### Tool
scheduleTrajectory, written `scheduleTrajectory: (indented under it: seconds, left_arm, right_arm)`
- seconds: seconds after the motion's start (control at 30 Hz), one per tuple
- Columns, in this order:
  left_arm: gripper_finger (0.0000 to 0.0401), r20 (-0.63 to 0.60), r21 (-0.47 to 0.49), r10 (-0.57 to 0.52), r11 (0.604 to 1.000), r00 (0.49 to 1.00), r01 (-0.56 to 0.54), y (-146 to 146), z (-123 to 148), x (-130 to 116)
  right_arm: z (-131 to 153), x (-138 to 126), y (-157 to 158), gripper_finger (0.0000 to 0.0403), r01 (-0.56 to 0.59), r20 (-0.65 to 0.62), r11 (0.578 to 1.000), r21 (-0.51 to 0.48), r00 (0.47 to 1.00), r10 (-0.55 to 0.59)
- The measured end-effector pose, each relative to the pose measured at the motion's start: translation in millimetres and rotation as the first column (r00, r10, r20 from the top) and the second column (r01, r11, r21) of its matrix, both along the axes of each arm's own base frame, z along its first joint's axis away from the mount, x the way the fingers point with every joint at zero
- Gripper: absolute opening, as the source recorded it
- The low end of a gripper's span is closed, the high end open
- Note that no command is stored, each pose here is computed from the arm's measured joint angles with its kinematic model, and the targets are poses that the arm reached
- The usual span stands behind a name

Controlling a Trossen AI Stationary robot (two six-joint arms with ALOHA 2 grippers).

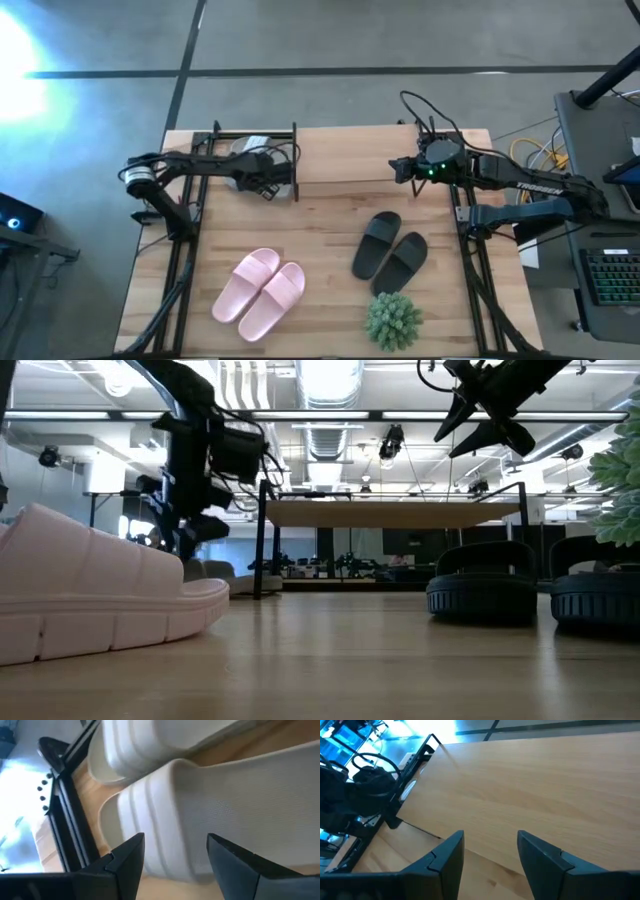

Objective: Pick and place slides into the shelf
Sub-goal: Put the bottom gray slides under the shelf

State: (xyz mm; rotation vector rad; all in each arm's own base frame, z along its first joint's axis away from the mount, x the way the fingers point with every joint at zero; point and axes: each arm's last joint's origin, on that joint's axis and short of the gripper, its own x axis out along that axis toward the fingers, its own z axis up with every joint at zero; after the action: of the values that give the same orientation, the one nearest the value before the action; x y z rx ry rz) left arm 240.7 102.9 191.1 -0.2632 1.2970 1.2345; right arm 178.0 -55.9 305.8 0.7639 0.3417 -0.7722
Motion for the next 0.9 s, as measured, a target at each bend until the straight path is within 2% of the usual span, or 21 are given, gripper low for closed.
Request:
scheduleTrajectory:
  seconds: [0.23,0.53,0.67,0.9]
  left_arm:
    - [0.0200,-0.028,0.024,0.000,1.000,1.000,0.001,-2.6,-11.0,-9.6]
    - [0.0192,-0.116,0.003,0.000,1.000,0.993,0.001,-8.6,-33.3,-27.4]
    - [0.0146,-0.135,0.040,-0.003,0.999,0.991,0.009,-8.0,-33.8,-28.6]
    - [0.0020,-0.152,0.078,-0.001,0.997,0.988,0.012,-6.7,-33.5,-29.7]
  right_arm:
    - [0.0,-0.2,-0.2,0.0176,0.000,-0.004,1.000,-0.003,1.000,0.000]
    - [0.1,-0.5,-0.7,0.0175,0.022,-0.006,1.000,-0.017,1.000,-0.022]
    - [0.1,-0.4,-0.8,0.0176,0.023,-0.006,1.000,-0.015,1.000,-0.023]
    - [0.1,-0.4,-0.8,0.0173,0.023,-0.006,1.000,-0.015,1.000,-0.023]
